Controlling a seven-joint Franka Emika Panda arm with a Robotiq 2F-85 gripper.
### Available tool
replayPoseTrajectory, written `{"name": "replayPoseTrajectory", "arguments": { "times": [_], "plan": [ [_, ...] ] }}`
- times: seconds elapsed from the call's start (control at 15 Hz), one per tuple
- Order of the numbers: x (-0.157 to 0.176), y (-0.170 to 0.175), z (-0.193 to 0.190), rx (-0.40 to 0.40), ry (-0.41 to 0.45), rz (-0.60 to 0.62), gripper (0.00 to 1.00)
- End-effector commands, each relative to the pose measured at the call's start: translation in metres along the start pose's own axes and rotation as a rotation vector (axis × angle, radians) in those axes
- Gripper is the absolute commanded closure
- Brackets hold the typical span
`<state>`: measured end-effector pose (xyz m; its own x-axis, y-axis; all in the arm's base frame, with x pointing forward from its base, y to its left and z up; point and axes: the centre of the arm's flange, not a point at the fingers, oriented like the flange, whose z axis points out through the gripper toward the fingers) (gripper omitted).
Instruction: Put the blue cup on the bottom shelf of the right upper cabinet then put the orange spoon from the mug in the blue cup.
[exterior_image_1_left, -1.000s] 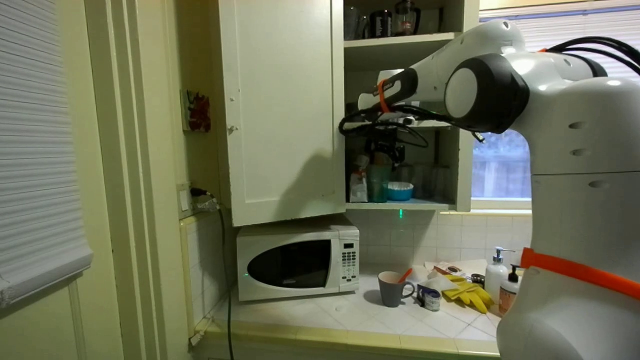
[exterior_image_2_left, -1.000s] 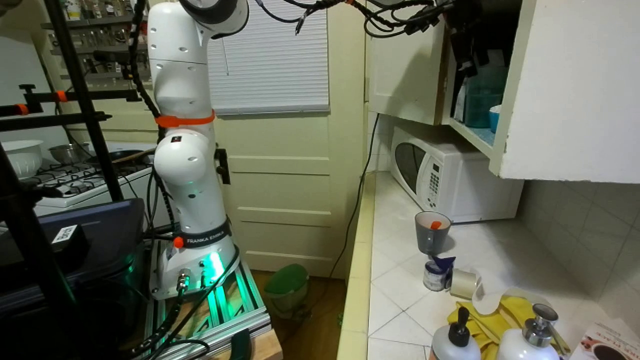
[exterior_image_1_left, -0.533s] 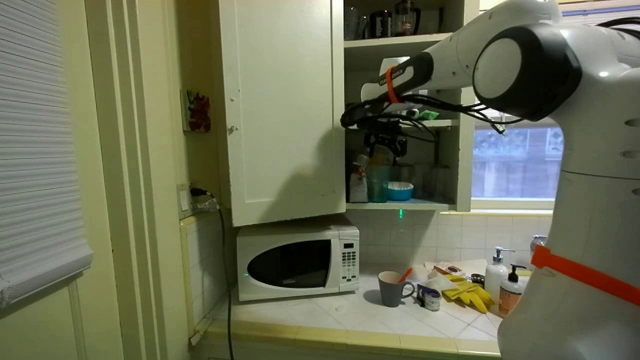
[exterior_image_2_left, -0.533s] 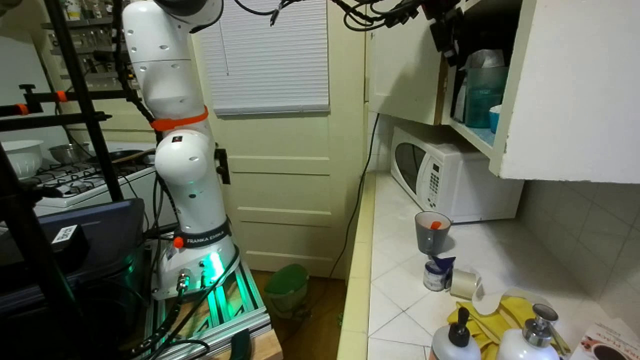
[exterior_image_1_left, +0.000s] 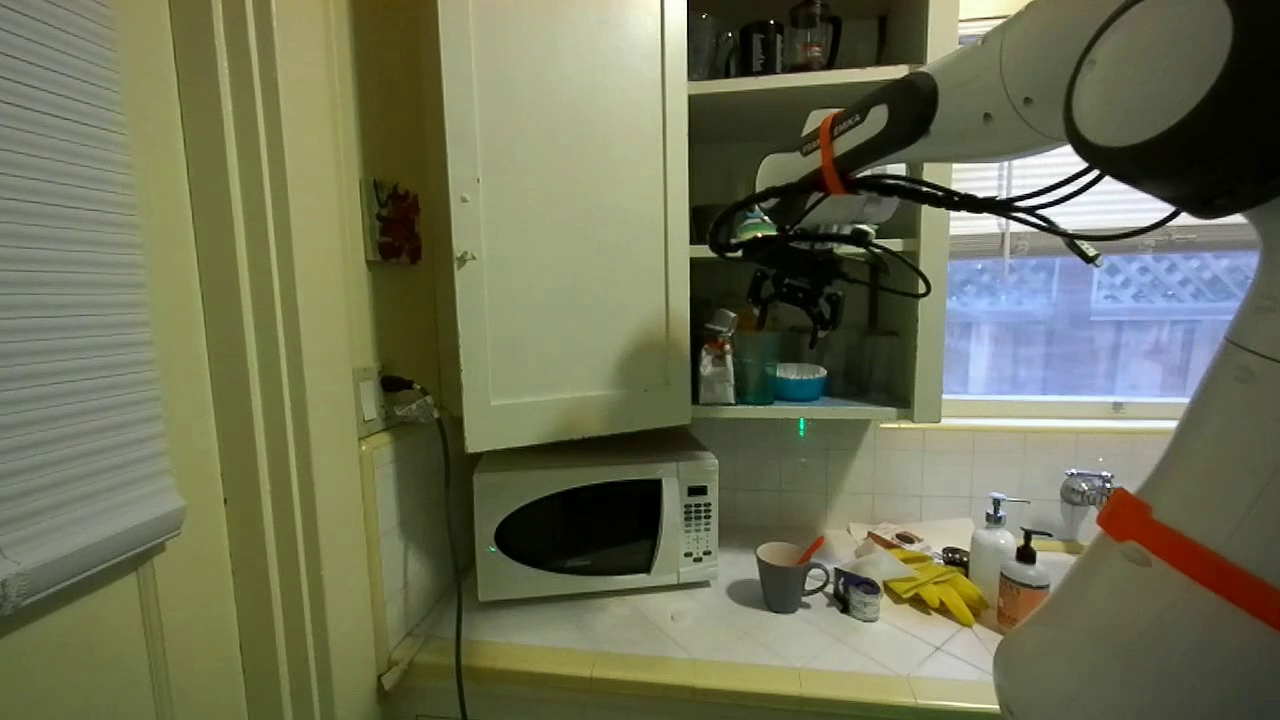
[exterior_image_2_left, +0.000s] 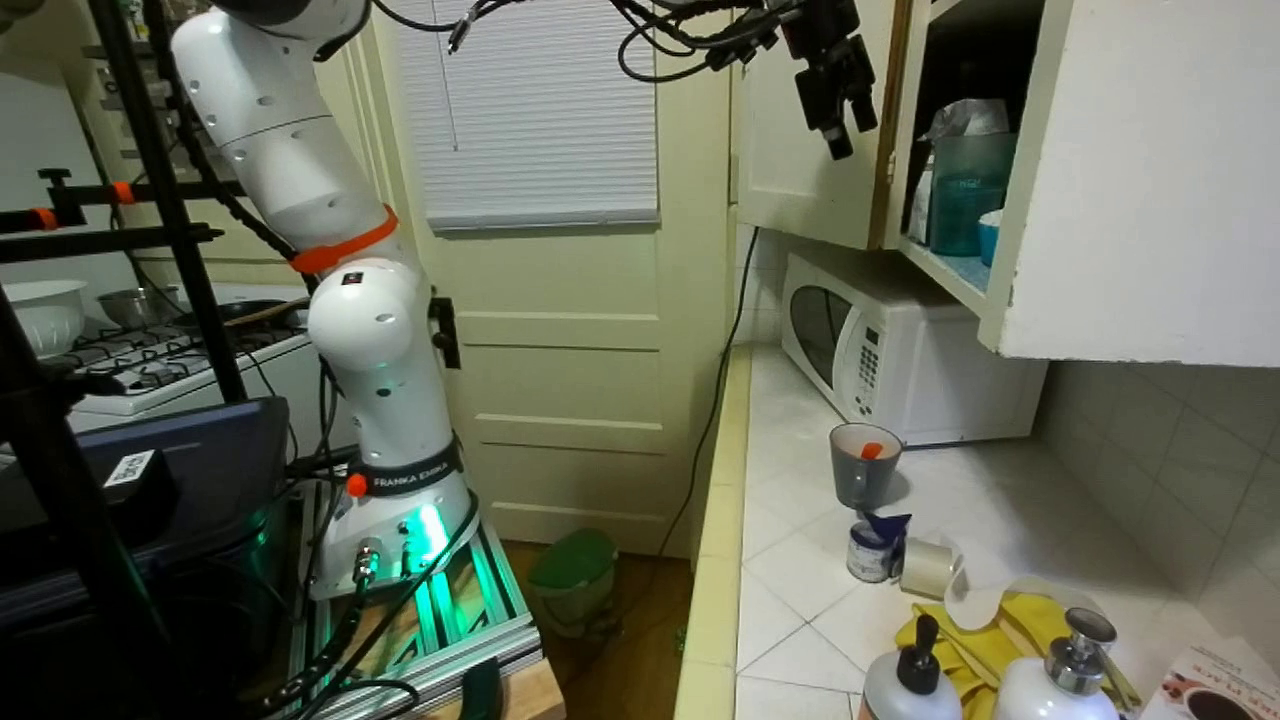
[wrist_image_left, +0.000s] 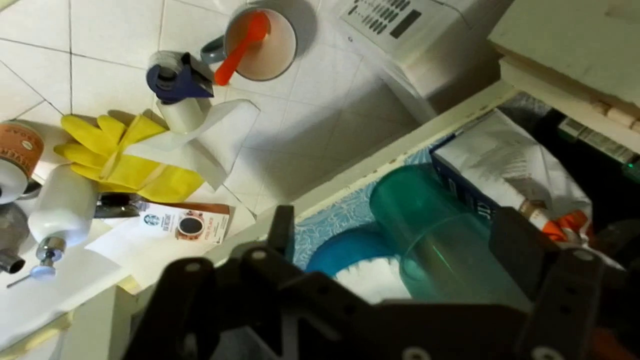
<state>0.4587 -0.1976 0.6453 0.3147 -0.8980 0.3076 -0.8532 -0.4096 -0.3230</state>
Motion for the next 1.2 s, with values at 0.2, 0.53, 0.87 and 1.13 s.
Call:
{"name": "replayPoseTrajectory", "arguments": {
  "times": [0.2,0.53,0.87,1.13],
  "plan": [
    [0.004,0.077,0.047,0.019,-0.119,0.02,0.0],
    [0.018,0.114,0.107,0.048,-0.176,0.025,0.0],
    [0.017,0.124,0.132,0.045,-0.223,0.014,0.0],
    [0.015,0.126,0.15,0.028,-0.24,0.008,0.0]
  ]
}}
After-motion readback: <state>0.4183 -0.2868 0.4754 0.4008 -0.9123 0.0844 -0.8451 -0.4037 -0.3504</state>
